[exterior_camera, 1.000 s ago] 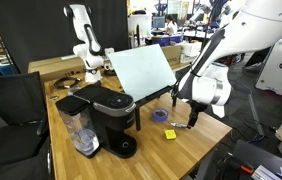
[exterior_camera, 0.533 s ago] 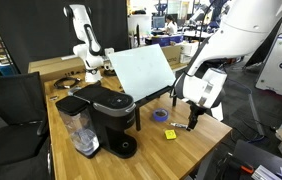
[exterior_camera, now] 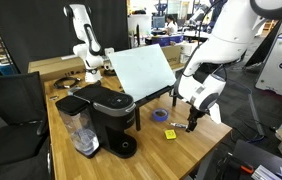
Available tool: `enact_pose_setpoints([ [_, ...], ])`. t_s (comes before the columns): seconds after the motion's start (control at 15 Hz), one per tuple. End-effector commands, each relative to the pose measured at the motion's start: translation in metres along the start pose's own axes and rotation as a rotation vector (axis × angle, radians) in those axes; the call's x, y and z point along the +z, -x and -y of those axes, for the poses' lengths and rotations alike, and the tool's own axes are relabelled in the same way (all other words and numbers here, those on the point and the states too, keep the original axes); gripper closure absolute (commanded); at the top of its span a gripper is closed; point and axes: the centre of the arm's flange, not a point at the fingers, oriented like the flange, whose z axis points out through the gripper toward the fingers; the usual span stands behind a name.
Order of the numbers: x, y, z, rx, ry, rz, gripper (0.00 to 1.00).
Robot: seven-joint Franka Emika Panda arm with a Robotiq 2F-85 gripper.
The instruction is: Pick up the pen from the table and write with it on the whiteboard.
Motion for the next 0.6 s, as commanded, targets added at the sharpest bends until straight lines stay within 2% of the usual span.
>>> enact_pose_setpoints([
  [0.0, 0.0184, 0.0107, 0.0016, -0.026, 0.034, -0.035, 0.00],
  [0.53, 0.0219, 0.0158, 0.0114, -0.039, 0.050, -0.063, 0.00],
])
